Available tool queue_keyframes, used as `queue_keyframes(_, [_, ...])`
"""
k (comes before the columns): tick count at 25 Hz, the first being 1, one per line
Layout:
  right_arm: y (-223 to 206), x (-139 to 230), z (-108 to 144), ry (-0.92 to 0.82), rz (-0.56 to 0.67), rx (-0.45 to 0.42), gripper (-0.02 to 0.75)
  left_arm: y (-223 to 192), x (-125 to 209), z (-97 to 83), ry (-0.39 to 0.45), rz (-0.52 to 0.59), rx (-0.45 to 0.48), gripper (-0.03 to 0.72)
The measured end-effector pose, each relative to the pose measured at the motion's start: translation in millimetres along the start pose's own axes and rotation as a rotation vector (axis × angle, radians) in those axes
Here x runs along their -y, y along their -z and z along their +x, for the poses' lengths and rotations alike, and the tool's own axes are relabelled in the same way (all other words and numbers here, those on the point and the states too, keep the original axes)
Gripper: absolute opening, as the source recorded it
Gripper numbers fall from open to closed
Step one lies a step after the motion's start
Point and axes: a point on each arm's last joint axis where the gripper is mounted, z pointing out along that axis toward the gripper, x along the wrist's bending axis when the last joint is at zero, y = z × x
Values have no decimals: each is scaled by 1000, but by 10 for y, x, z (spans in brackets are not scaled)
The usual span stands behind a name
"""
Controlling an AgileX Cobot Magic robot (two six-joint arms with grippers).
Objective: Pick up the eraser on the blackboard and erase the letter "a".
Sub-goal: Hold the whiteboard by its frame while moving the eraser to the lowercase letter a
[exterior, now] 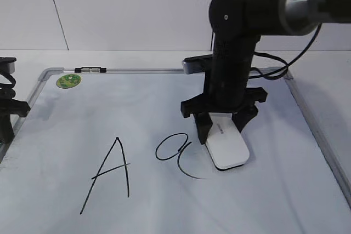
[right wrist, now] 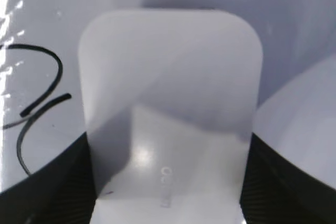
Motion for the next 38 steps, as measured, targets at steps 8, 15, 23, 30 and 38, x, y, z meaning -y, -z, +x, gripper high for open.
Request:
queue_keyframes(8, [-130,-82,148,41,31,32,540,0,2,-1,-1,2,1,36])
queue_keyframes(15, [-139,-15,477,113,26,39,540,0,5,-8,7,5,9,36])
queue_keyframes(23, [-167,168,1016,229,30,21,540,0,6,-9,7,7,9,36])
queue_keyframes(30, [-172,253,1206,245,25,33,540,0,8,-9,7,9,10,36])
queue_keyframes(38, [-163,95,842,94,12,66,540,-4,5,-12,8,9,13,36])
